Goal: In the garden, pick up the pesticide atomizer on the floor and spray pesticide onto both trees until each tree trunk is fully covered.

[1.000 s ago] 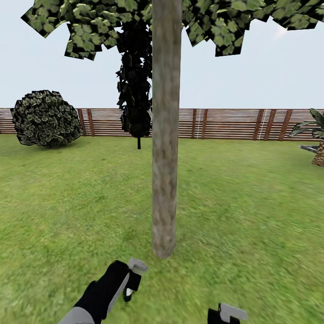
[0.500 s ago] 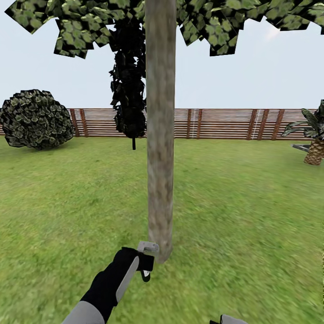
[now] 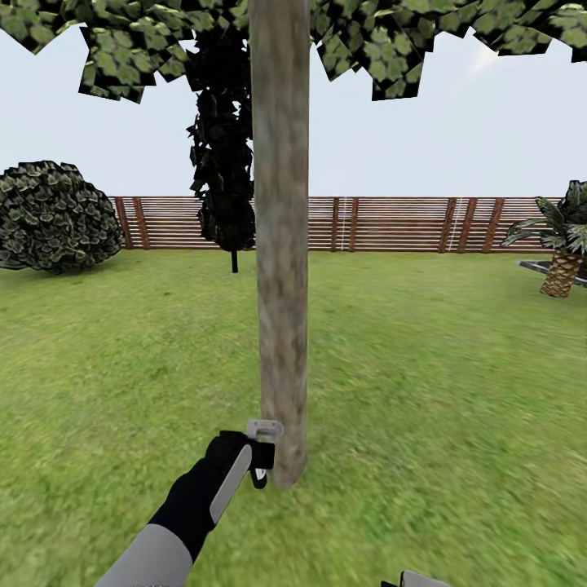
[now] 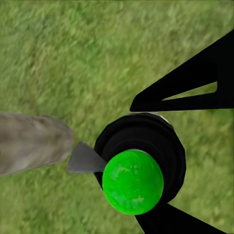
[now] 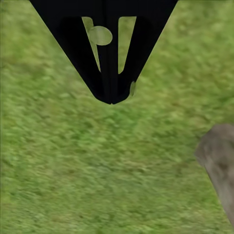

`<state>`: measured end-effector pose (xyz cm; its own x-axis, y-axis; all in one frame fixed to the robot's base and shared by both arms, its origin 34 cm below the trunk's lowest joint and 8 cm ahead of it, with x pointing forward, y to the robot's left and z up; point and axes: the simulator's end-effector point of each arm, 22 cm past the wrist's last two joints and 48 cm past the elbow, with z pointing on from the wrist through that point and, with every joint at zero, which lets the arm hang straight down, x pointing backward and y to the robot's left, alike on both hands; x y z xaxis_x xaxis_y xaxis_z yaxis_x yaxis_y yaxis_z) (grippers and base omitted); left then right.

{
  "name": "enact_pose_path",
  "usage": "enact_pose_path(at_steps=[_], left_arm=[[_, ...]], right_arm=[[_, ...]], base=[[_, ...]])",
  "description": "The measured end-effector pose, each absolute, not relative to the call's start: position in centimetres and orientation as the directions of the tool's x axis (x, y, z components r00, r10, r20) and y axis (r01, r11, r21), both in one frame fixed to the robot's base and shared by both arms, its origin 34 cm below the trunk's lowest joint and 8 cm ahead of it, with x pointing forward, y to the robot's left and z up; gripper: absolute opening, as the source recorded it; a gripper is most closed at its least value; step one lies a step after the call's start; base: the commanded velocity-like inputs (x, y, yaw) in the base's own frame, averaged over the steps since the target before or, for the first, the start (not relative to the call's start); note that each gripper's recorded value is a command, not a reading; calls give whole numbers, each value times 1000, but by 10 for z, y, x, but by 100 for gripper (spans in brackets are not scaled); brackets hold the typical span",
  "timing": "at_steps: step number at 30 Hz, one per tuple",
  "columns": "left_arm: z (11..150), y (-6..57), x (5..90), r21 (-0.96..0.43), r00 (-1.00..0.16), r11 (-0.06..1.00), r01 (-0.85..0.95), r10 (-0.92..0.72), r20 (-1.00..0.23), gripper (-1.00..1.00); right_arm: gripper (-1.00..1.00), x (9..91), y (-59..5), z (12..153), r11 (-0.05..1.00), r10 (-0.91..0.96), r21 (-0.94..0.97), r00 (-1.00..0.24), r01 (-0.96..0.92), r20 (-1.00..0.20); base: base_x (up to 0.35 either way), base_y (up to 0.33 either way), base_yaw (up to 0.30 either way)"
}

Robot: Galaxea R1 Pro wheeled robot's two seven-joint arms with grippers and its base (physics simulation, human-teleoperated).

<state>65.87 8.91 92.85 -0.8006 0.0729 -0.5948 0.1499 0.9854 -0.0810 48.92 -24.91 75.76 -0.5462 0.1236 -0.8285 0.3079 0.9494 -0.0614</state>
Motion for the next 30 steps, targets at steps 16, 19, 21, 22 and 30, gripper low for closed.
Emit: enact_pose_path(at_steps=[16,19,21,22,30], left_arm=[[982,92,686,-87,-779,991,105,27,-626,-100],[998,97,694,-95,-770,994,57,-17,-638,-100],[1017,97,699,-106,-748,993,48,-35,-662,-100],[1027,95,701,-112,-738,992,54,-36,-674,-100],[1102,100,697,-86,-655,994,63,-23,-755,-100]], right_arm=[[-100,489,-249,758,949,126,-59,-546,309,-828],[-100,489,-248,758,949,125,-60,-546,308,-828],[-100,489,-248,758,949,125,-59,-545,309,-829],[-100,489,-248,758,949,125,-59,-545,309,-829],[-100,490,-246,758,952,120,-60,-546,301,-829]], base=[[189,0,0],[38,0,0],[187,0,0],[261,0,0],[108,0,0]])
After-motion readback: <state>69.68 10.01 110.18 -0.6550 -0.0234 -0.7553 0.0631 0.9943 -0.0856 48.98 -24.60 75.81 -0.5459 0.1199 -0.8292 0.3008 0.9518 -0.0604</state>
